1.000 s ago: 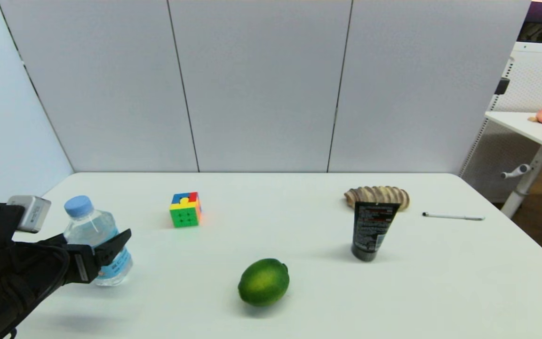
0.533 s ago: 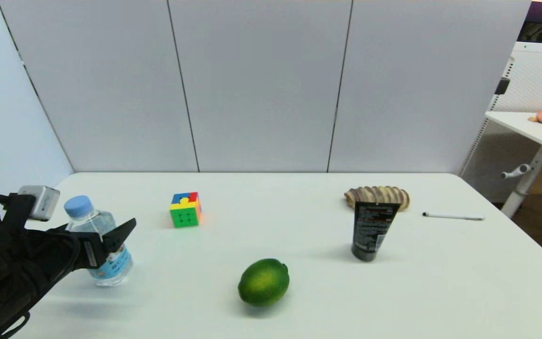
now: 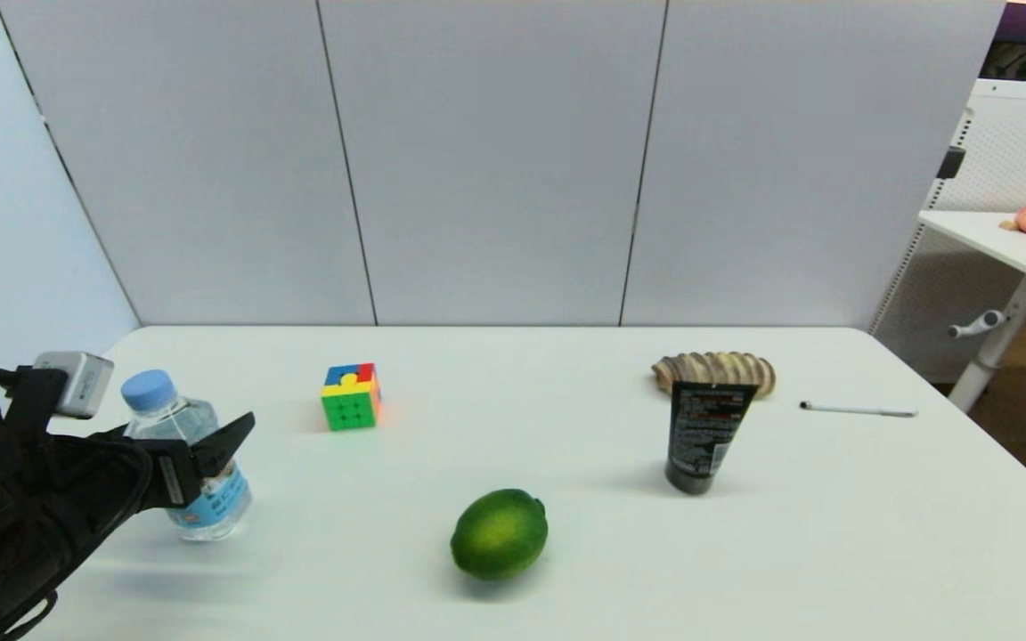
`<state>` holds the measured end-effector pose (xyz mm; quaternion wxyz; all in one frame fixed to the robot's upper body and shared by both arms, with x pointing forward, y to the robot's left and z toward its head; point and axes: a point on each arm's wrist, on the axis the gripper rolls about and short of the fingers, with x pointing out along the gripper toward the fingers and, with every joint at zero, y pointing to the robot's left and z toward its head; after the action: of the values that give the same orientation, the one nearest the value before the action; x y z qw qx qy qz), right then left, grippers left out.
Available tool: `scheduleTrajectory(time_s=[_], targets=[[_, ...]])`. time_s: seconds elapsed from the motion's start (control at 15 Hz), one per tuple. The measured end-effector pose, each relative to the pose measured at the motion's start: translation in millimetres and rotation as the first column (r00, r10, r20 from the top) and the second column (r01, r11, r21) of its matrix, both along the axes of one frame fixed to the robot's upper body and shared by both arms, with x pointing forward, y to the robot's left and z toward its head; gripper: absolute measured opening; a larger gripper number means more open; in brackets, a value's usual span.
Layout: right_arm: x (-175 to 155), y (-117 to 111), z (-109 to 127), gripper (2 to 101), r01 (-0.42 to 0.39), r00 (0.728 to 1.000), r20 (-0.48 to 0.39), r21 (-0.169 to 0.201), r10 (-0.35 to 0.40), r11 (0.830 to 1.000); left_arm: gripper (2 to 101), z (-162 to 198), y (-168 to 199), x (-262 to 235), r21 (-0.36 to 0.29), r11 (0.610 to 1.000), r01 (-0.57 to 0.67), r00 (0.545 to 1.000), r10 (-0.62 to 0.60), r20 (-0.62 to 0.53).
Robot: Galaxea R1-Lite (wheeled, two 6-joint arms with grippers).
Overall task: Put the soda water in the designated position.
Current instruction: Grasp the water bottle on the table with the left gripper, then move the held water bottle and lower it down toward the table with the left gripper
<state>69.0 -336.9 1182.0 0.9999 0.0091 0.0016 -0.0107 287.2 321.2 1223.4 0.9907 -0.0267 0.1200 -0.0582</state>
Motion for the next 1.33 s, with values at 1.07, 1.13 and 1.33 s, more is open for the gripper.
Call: scheduleTrajectory(time_s=[1.07, 1.13, 1.33], targets=[[0.0, 0.0, 0.0, 98.0, 0.0, 1.0, 0.0, 0.0, 0.0, 1.0, 50.6, 26.1, -0.7, 20.8, 0.011, 1.0, 0.004, 0.991, -0.005, 0.132], [0.0, 0.0, 0.0, 98.0, 0.0, 1.0, 0.0, 0.0, 0.0, 1.0, 50.4, 33.4, -1.3, 29.9, 0.02, 1.0, 0.006, 0.987, -0.009, 0.161], [0.0, 0.0, 0.0, 98.0, 0.0, 1.0, 0.0, 0.0, 0.0, 1.0, 50.4, 53.2, -4.3, 62.3, 0.064, 0.998, 0.016, 0.975, -0.029, 0.22]])
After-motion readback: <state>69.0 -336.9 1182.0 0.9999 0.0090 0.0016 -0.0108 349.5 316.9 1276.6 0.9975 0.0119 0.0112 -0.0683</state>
